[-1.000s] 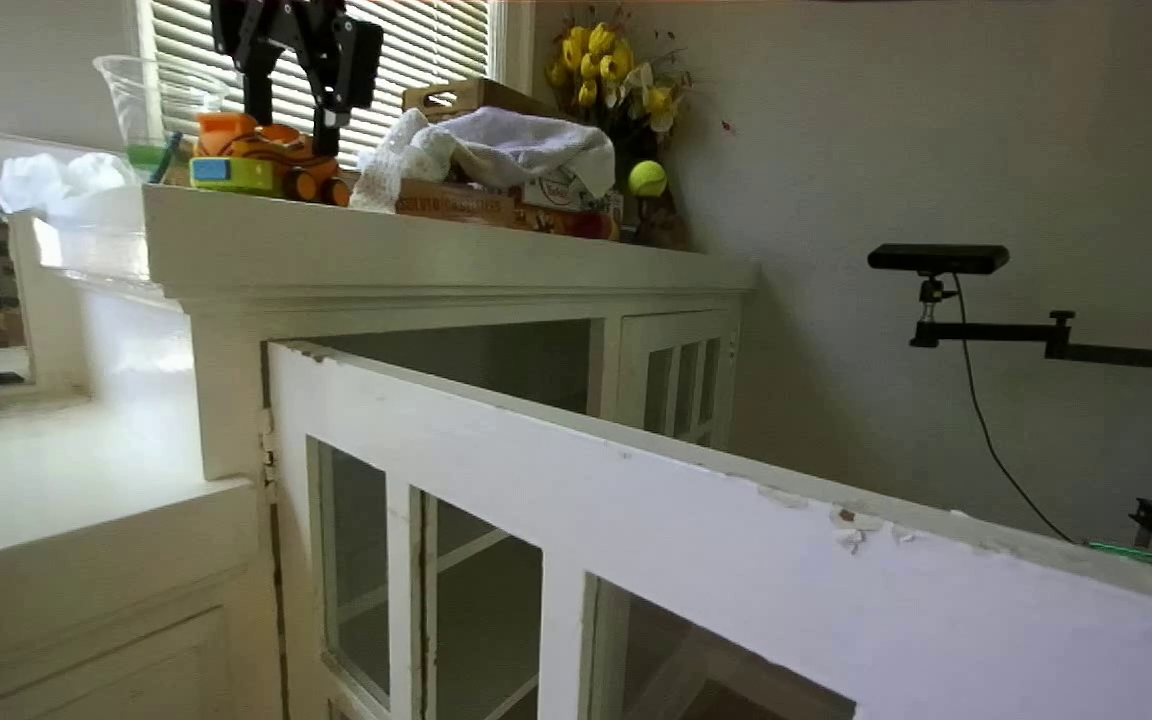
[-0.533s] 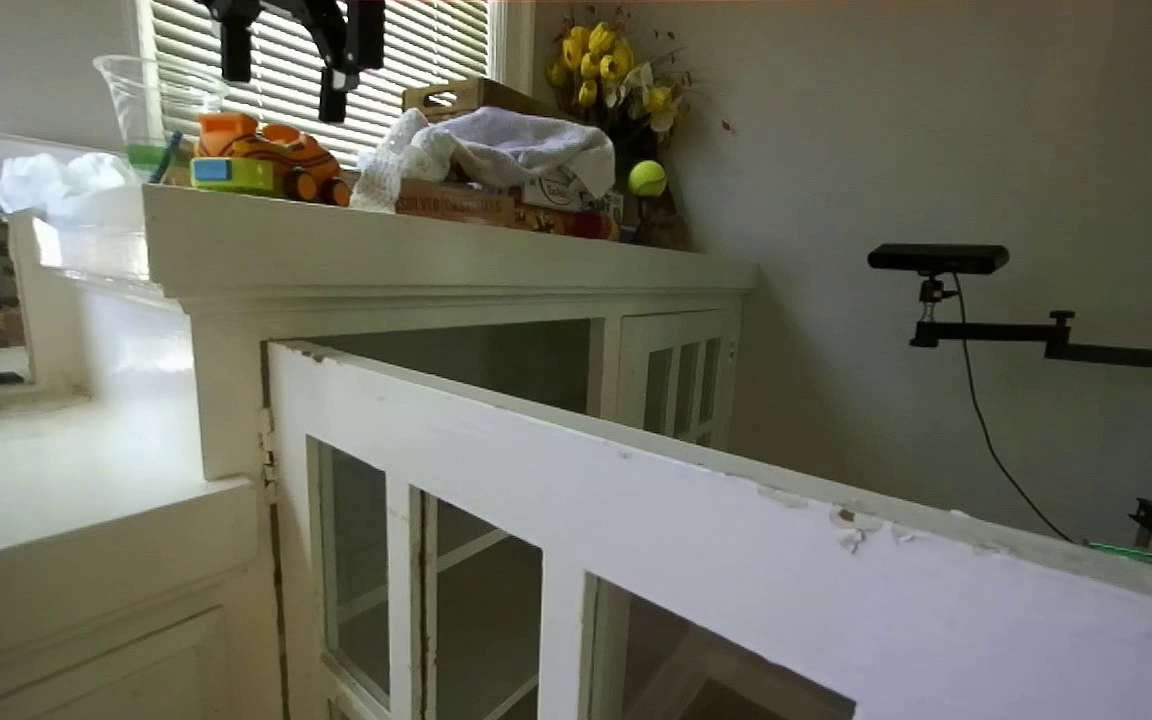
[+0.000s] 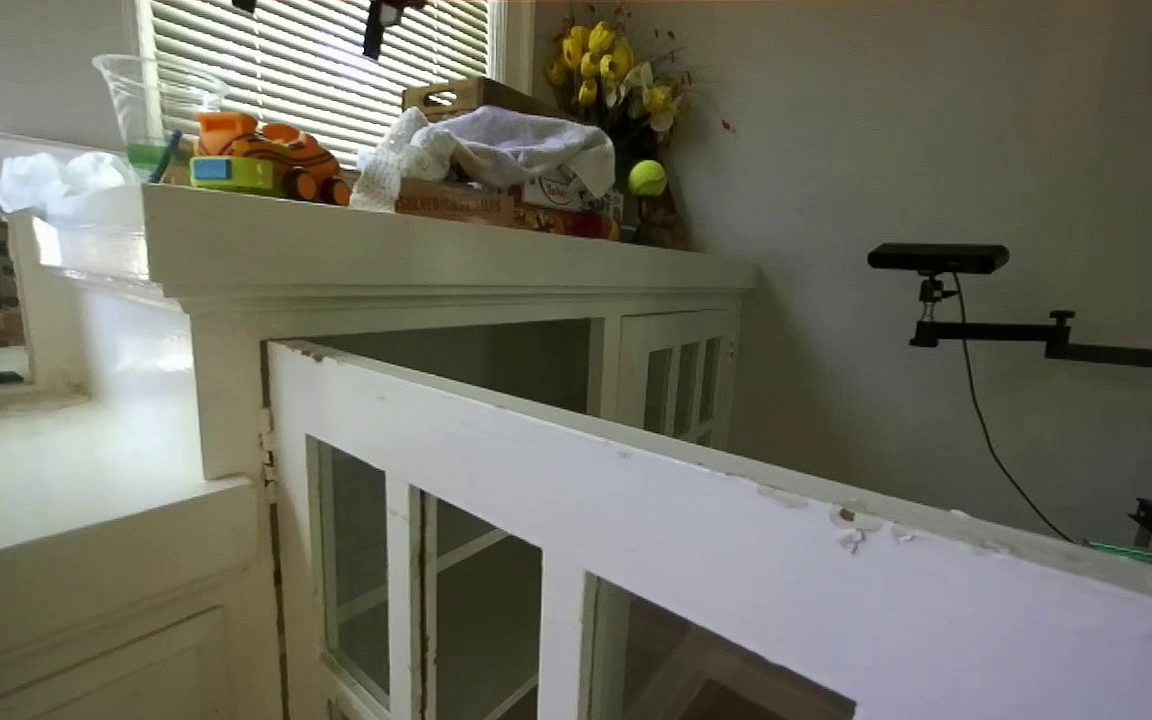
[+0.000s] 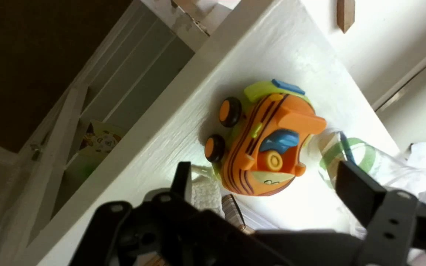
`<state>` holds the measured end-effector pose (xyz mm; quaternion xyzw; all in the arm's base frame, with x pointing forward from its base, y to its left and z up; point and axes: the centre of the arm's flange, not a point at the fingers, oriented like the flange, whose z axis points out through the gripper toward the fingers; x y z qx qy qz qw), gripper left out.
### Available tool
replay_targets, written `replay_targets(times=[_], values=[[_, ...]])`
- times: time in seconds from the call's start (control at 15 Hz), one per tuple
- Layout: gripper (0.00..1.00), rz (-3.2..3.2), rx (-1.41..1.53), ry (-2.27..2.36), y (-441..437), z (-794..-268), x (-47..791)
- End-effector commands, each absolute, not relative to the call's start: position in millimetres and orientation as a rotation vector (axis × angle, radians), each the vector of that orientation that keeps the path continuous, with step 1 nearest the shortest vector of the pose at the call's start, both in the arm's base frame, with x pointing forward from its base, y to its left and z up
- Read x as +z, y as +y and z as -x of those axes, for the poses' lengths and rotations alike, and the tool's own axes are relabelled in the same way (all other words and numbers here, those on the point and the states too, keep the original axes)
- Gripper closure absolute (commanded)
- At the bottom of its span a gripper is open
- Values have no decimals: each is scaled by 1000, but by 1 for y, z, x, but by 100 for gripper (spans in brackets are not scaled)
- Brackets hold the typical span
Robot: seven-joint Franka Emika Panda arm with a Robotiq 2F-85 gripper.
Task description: Put the car on top of the cabinet.
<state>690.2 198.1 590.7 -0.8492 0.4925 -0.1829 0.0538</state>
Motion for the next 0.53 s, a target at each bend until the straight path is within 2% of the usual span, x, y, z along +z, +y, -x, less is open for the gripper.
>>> replay_targets(times=[0.0,0.13,0.2,0.47], values=[[0,2673,-396,1285,173,-679,598],[0,2732,-340,1171,158,-676,597],[0,2706,-436,1286,174,-683,598],[0,2712,-433,1279,169,-683,600]])
